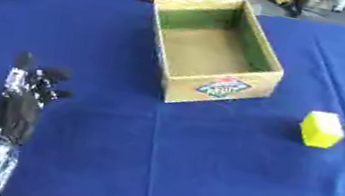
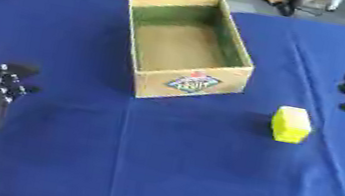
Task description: Pick up objects on the table and place them in the box.
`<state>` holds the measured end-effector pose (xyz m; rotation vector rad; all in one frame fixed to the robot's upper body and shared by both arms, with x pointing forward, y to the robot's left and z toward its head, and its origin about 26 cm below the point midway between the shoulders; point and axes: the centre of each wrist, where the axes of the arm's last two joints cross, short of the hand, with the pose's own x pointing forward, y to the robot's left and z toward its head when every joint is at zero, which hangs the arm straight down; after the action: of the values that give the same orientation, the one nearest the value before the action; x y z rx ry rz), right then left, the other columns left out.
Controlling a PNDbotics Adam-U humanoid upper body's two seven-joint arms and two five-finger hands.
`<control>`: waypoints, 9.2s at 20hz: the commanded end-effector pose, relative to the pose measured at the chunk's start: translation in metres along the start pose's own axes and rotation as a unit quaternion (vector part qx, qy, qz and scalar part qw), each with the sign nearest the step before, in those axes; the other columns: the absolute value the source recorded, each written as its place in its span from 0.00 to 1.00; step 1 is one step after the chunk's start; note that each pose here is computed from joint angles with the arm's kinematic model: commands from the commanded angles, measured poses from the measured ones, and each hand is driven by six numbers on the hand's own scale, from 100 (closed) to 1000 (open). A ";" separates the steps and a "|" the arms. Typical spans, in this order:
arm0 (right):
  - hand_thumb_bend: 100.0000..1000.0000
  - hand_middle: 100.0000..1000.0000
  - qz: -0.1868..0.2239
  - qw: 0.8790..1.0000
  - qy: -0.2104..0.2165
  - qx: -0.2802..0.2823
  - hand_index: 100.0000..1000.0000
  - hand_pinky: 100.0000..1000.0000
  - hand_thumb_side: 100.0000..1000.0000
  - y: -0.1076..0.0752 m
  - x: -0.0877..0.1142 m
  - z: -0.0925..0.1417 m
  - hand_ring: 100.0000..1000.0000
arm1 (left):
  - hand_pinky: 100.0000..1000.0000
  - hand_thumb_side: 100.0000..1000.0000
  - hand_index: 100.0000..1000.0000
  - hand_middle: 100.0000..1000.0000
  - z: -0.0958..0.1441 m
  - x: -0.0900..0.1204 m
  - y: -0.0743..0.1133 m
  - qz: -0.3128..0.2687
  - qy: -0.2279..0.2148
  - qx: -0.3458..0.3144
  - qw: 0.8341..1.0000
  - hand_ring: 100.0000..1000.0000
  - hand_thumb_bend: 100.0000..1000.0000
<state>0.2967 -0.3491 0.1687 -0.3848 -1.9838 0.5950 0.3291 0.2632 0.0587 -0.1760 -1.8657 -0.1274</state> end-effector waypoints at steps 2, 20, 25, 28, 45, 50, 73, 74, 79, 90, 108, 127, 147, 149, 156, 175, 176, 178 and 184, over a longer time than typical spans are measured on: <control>0.00 0.65 0.067 0.997 -0.005 0.027 0.77 0.64 0.60 -0.019 0.004 -0.008 0.78 | 0.69 1.00 0.62 0.68 -0.002 0.008 0.006 -0.012 -0.009 -0.002 1.000 0.86 0.36; 0.20 0.77 0.245 0.959 0.032 0.141 0.84 0.73 0.42 -0.056 -0.009 -0.033 0.84 | 0.69 1.00 0.62 0.68 -0.001 0.006 0.006 -0.012 -0.005 -0.007 1.000 0.86 0.35; 0.33 0.80 0.272 0.947 0.044 0.166 0.85 0.77 0.37 -0.061 -0.015 -0.039 0.86 | 0.69 1.00 0.62 0.68 0.000 0.005 0.006 -0.012 -0.003 -0.008 1.000 0.86 0.35; 0.40 0.82 0.286 0.938 0.050 0.188 0.87 0.80 0.35 -0.064 -0.017 -0.042 0.89 | 0.69 1.00 0.62 0.68 0.000 0.005 0.006 -0.012 -0.002 -0.008 1.000 0.86 0.35; 0.38 0.84 0.310 0.915 0.083 0.246 0.88 0.83 0.35 -0.070 -0.032 -0.060 0.91 | 0.69 1.00 0.62 0.68 0.002 0.002 0.004 -0.010 0.003 -0.014 1.000 0.86 0.35; 0.37 0.85 0.309 0.912 0.087 0.256 0.88 0.83 0.35 -0.069 -0.037 -0.064 0.91 | 0.70 1.00 0.62 0.68 0.002 0.002 0.004 -0.010 0.003 -0.015 1.000 0.86 0.35; 0.36 0.84 0.301 0.897 0.106 0.307 0.88 0.83 0.37 -0.053 -0.059 -0.066 0.91 | 0.70 1.00 0.62 0.68 0.001 0.002 0.003 -0.009 0.003 -0.020 1.000 0.86 0.35; 0.36 0.84 0.300 0.897 0.107 0.307 0.88 0.83 0.37 -0.053 -0.060 -0.066 0.91 | 0.70 1.00 0.62 0.68 0.001 0.002 0.003 -0.009 0.003 -0.020 1.000 0.86 0.35; 0.35 0.84 0.297 0.895 0.119 0.311 0.88 0.83 0.37 -0.052 -0.067 -0.066 0.91 | 0.70 1.00 0.62 0.68 0.000 0.002 0.002 -0.008 0.002 -0.022 1.000 0.86 0.35; 0.35 0.84 0.290 0.892 0.159 0.310 0.88 0.83 0.38 -0.053 -0.088 -0.059 0.91 | 0.70 1.00 0.62 0.68 0.001 0.002 0.002 -0.008 0.002 -0.023 1.000 0.86 0.35; 0.33 0.83 0.280 0.899 0.122 0.313 0.88 0.82 0.37 -0.043 -0.081 -0.068 0.92 | 0.70 1.00 0.62 0.68 0.001 0.001 0.001 -0.007 0.004 -0.024 1.000 0.86 0.35; 0.24 0.79 0.299 0.887 0.093 0.339 0.85 0.82 0.25 -0.037 -0.058 -0.078 0.90 | 0.70 1.00 0.62 0.68 0.001 0.001 0.002 -0.008 0.004 -0.023 1.000 0.86 0.35; 0.00 0.66 0.305 0.876 0.127 0.352 0.76 0.79 0.00 -0.038 -0.065 -0.076 0.86 | 0.70 1.00 0.62 0.68 0.001 0.002 0.002 -0.008 0.003 -0.024 1.000 0.86 0.35; 0.00 0.46 0.304 0.882 0.122 0.339 0.61 0.74 0.01 -0.038 -0.064 -0.077 0.82 | 0.70 1.00 0.62 0.68 0.001 0.002 0.002 -0.008 0.003 -0.023 1.000 0.86 0.35; 0.00 0.24 0.300 0.911 0.090 0.269 0.38 0.65 0.00 -0.041 -0.059 -0.078 0.71 | 0.70 1.00 0.62 0.68 0.001 0.002 0.002 -0.008 0.003 -0.023 1.000 0.85 0.35; 0.00 0.20 0.311 0.929 -0.027 0.199 0.34 0.66 0.00 -0.051 0.013 -0.130 0.69 | 0.70 1.00 0.62 0.68 0.004 -0.001 0.003 -0.011 0.010 -0.027 1.000 0.85 0.35; 0.00 0.20 0.312 0.928 -0.029 0.199 0.34 0.66 0.00 -0.050 0.014 -0.135 0.69 | 0.70 1.00 0.62 0.68 0.004 -0.001 0.003 -0.011 0.011 -0.029 0.999 0.85 0.35; 0.00 0.21 0.318 0.926 -0.029 0.201 0.34 0.67 0.00 -0.047 0.016 -0.144 0.69 | 0.70 1.00 0.62 0.68 0.003 0.000 0.002 -0.010 0.010 -0.033 0.999 0.85 0.35; 0.00 0.21 0.304 0.931 -0.004 0.200 0.35 0.67 0.00 -0.031 0.001 -0.167 0.70 | 0.70 1.00 0.62 0.68 -0.004 0.004 -0.004 -0.008 0.002 -0.051 0.999 0.85 0.35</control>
<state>0.4405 -0.3299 0.2434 -0.7161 -1.6776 1.3804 0.3284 0.2579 0.0532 -0.2254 -1.8306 -0.2028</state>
